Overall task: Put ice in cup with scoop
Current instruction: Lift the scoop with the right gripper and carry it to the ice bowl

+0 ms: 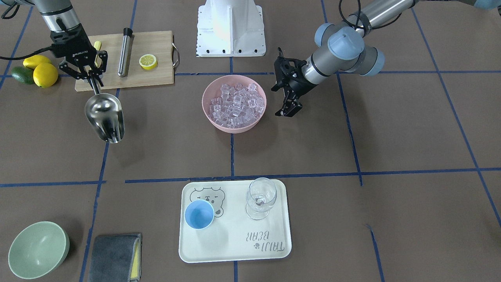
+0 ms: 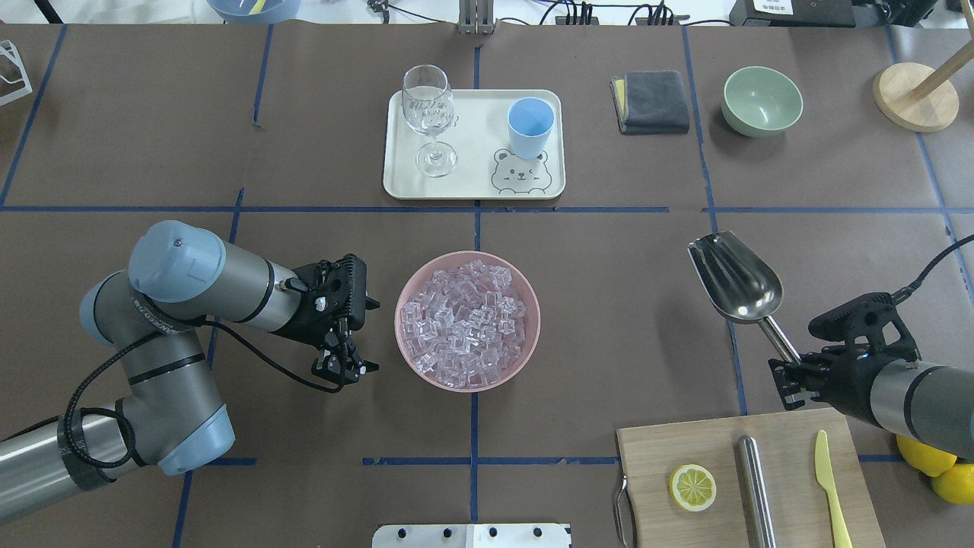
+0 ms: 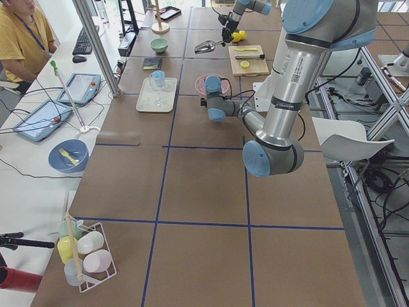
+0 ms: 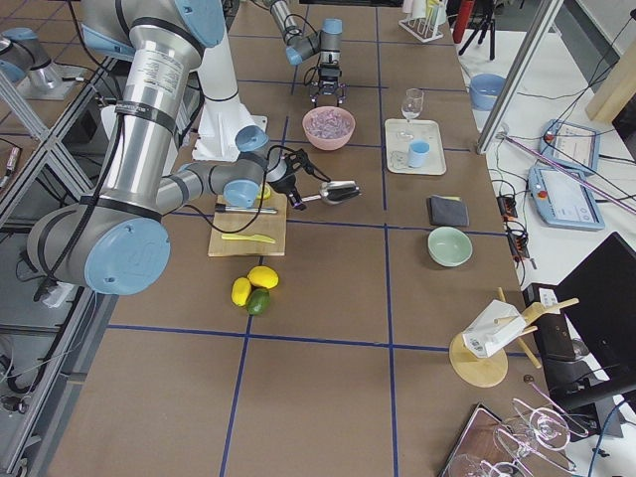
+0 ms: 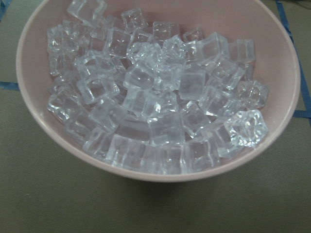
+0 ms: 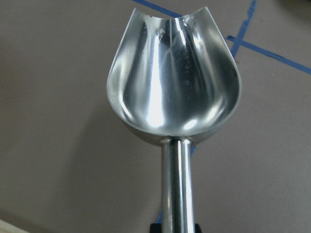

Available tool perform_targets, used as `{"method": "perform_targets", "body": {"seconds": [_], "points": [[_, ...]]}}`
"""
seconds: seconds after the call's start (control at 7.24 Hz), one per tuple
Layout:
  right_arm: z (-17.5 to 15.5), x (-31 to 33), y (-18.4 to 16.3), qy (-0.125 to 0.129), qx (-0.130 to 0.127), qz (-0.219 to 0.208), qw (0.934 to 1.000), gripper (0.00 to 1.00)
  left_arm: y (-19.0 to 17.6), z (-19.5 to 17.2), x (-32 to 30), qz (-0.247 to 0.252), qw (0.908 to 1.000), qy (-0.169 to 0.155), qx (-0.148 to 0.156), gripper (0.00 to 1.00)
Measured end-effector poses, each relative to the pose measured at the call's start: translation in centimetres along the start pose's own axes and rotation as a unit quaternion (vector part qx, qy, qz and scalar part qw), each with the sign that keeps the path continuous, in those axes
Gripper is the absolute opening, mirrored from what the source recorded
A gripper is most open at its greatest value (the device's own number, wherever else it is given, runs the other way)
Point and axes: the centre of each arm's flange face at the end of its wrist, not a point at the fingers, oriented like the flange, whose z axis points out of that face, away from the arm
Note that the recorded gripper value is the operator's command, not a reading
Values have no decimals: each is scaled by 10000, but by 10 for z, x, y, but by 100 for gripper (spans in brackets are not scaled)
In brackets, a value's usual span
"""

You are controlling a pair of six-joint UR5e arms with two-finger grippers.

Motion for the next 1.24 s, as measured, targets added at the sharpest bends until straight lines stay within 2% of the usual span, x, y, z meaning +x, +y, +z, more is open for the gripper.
{"method": "perform_targets", "body": {"seconds": [0.28,0.55,0.69,0.97,1.24], "points": [[-14,-27,-21,-497,67,-322,9982,0,-1,1,0,4,10000,3,5,100],[-22,-43,-34,-1084,-202,-457,9929,0,-1,2,-1,-1,10000,-2,-4,100],[-24,-45,-38,-1221,-295,-614,9902,0,-1,2,-1,-4,10000,-3,-9,100],[-23,-67,-62,-1196,-413,-1045,9864,0,1,4,-2,-14,10000,1,-28,100],[-30,-114,-110,-1009,-648,-1197,9855,0,2,6,-2,-4,10000,2,-12,100]]}}
